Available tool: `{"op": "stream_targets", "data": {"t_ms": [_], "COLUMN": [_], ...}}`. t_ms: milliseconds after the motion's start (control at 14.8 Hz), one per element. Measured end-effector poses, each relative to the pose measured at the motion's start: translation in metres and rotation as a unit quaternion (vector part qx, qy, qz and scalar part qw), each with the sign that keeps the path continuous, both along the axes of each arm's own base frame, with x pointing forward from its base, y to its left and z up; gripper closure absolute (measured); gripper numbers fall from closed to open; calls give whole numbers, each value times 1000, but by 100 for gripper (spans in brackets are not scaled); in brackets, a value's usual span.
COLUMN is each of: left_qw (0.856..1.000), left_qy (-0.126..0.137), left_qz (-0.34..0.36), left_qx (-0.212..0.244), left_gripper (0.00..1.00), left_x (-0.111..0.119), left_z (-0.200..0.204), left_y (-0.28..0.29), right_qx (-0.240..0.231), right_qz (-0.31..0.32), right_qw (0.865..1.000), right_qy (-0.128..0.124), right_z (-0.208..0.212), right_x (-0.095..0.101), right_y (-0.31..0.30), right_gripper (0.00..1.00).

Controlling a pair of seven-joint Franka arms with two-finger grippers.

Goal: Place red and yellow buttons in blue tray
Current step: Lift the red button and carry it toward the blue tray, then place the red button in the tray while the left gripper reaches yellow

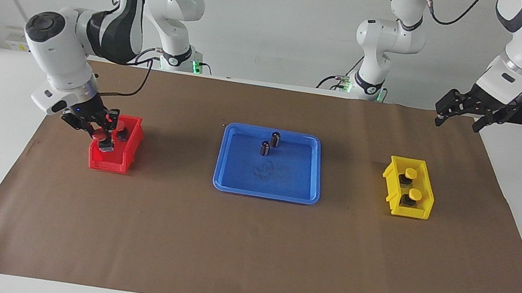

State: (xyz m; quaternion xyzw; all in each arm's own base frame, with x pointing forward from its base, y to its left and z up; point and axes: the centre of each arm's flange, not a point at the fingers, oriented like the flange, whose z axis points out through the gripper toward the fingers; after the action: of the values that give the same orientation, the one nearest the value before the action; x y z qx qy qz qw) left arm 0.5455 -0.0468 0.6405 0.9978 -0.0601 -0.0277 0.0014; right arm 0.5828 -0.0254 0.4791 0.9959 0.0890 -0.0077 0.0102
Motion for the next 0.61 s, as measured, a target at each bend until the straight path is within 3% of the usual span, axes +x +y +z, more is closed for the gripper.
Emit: {"op": "stream_targets", "data": {"t_ms": [271, 474, 610], "left_qw": [1000, 1000, 1000], "left_qy": [3, 8, -16], "left_qz": [5, 13, 20], "left_qx": [0, 0, -1], "left_gripper": [0, 0, 0], "left_x": [0, -2, 0], "left_z": [-1, -11, -20], "left_y": [5, 15, 23], "right_qx": [3, 16, 26], "right_qz": [-45, -106, -131], "right_qw": [999, 993, 990], "right_qy": [-27, -44, -52], "right_z": [25, -4, -36], "right_x": [24, 2, -18], "right_y": [143, 287, 361], "right_gripper": [59, 59, 59]}}
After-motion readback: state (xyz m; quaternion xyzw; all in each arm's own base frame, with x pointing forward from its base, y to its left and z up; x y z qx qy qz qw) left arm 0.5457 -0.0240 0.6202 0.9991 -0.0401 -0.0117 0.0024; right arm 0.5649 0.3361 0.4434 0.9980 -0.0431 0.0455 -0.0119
